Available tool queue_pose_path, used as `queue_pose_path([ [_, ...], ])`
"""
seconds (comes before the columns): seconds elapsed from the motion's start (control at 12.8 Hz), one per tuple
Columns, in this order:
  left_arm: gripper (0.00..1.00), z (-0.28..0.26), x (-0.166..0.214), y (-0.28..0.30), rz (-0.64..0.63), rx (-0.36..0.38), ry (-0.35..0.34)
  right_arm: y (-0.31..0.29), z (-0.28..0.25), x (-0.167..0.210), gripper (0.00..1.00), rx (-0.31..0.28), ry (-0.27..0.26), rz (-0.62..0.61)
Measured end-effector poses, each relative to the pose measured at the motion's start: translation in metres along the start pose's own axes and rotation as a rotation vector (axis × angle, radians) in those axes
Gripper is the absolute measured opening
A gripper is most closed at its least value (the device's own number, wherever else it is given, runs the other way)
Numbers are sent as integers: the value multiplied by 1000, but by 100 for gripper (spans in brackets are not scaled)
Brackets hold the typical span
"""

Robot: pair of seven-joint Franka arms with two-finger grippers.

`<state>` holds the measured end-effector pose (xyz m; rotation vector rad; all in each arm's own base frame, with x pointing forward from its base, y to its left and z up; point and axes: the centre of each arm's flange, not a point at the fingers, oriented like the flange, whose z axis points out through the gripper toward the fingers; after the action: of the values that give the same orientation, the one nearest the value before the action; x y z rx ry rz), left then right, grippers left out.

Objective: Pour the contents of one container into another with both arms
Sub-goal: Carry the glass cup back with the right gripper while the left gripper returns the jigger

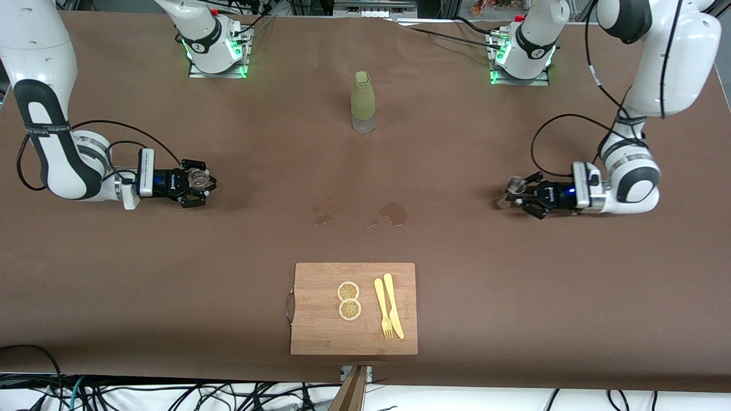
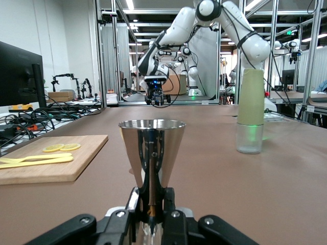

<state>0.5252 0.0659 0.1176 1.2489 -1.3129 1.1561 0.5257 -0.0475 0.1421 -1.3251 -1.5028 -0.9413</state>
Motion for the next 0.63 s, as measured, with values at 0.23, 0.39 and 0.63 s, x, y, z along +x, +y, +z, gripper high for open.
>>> queue_pose_path([
  [0.23, 21, -40, -6, 21, -16, 20, 43, -18, 2, -44, 16, -9, 24, 13],
  [0.39, 21, -67, -17, 34, -28, 47, 62, -17, -2, -64, 16, -16, 24, 25],
  [0.63, 21, -98, -35, 42, -42, 65, 62, -9, 0, -81, 16, -14, 22, 18],
])
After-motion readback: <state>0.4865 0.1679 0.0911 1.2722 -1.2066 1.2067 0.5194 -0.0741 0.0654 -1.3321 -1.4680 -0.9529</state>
